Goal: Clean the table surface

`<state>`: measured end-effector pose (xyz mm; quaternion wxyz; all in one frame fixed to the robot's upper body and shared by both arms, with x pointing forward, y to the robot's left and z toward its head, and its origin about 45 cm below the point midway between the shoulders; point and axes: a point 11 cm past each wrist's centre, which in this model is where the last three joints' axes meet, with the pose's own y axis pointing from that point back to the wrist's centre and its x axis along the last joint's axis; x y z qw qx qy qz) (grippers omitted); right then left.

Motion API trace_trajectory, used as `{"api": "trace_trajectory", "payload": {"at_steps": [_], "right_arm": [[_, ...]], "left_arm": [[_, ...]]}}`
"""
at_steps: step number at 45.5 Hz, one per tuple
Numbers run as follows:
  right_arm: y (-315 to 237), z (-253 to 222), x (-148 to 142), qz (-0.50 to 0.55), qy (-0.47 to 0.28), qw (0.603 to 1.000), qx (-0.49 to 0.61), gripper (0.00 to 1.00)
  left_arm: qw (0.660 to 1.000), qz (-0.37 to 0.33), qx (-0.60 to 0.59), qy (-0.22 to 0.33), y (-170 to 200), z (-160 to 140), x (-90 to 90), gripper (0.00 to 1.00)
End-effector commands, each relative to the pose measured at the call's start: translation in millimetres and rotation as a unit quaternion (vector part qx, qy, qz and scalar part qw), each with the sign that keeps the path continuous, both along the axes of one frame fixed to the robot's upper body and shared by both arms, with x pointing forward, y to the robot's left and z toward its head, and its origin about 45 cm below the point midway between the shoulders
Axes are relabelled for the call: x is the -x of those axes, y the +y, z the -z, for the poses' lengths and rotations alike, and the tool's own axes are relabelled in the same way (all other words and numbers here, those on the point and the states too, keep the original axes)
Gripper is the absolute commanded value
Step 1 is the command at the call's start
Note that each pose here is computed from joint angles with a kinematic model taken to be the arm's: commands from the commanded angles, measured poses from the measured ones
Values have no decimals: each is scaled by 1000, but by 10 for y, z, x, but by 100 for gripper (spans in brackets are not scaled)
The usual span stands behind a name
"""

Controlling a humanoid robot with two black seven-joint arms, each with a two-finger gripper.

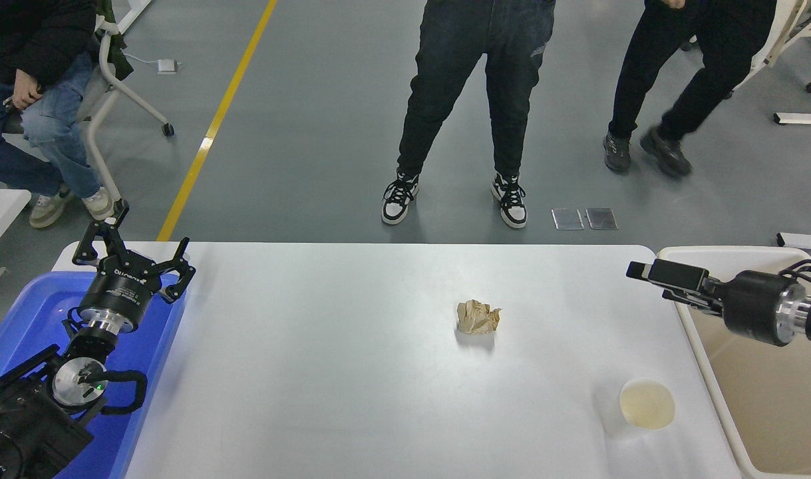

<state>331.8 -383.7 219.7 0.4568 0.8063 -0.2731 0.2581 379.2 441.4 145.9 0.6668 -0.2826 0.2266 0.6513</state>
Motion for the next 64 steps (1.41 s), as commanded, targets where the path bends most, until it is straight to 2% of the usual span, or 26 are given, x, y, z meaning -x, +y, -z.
{"api": "trace_trajectory", "payload": {"at_steps": [1,24,40,46,59,64], "right_arm": [[-119,176,170,-36,20,996,76,100],[-346,525,521,-81,50,981,169,100],[-280,559,546,-87,50,982,160,100],[-243,642,596,-90,59,982,155,100],[-148,803,515,-86,53,984,144,100],[-137,930,596,-93,70,983,145,100]], "left_arm": [[1000,0,0,0,3,-1,0,100],[1000,0,0,0,3,-1,0,100],[1000,0,0,0,3,-1,0,100],[1000,0,0,0,3,-1,0,100],[1000,0,0,0,-4,2,0,100],[1000,0,0,0,3,-1,0,100]]}}
